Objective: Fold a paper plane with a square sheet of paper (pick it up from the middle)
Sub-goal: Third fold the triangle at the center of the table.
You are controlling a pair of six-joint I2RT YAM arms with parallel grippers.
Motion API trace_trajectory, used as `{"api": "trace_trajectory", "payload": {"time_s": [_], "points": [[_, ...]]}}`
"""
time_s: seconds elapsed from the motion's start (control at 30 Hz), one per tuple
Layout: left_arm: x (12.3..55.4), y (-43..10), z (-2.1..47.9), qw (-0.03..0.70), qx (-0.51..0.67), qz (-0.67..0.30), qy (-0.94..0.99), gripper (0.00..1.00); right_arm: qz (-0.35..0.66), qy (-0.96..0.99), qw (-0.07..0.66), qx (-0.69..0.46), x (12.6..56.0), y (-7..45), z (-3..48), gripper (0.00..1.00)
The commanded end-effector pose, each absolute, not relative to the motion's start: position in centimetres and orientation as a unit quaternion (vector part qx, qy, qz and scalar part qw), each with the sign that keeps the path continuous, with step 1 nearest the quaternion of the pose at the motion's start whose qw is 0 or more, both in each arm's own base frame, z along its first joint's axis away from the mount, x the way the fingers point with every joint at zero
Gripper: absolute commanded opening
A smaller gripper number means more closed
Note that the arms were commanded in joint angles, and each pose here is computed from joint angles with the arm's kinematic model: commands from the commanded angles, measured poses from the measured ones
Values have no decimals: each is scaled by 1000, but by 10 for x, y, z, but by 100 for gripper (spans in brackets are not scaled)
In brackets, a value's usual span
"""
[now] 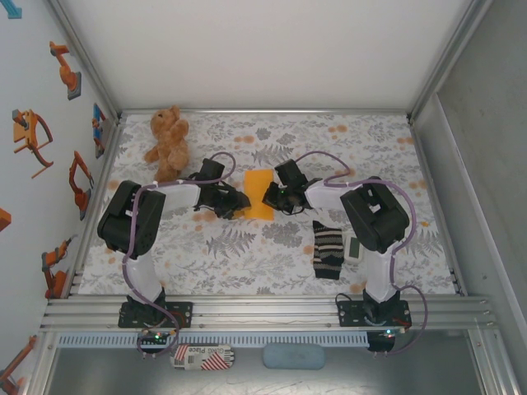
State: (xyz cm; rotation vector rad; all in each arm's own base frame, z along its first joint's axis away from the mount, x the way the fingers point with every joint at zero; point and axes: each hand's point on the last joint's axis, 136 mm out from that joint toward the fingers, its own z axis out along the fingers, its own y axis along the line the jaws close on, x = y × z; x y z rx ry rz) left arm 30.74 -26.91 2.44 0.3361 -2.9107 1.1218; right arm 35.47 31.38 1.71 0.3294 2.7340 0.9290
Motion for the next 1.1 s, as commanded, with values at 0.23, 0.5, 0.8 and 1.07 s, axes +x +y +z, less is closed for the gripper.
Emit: {"api": "trace_trajectory", "payload": {"time_s": [0.23,0.5,0.8,1.07], "points": [[332,-277,37,-12,109,419,-901,30,260,951,80,143,333,286,-16,7],[343,-279,29,-4,116,423,-898,30,264,950,84,144,334,286,-12,7],[346,-278,25,0,118,416,-901,19,275,947,93,137,338,289,-6,8],[345,-273,24,4,129,406,-905,5,293,938,171,76,362,296,46,21]]}}
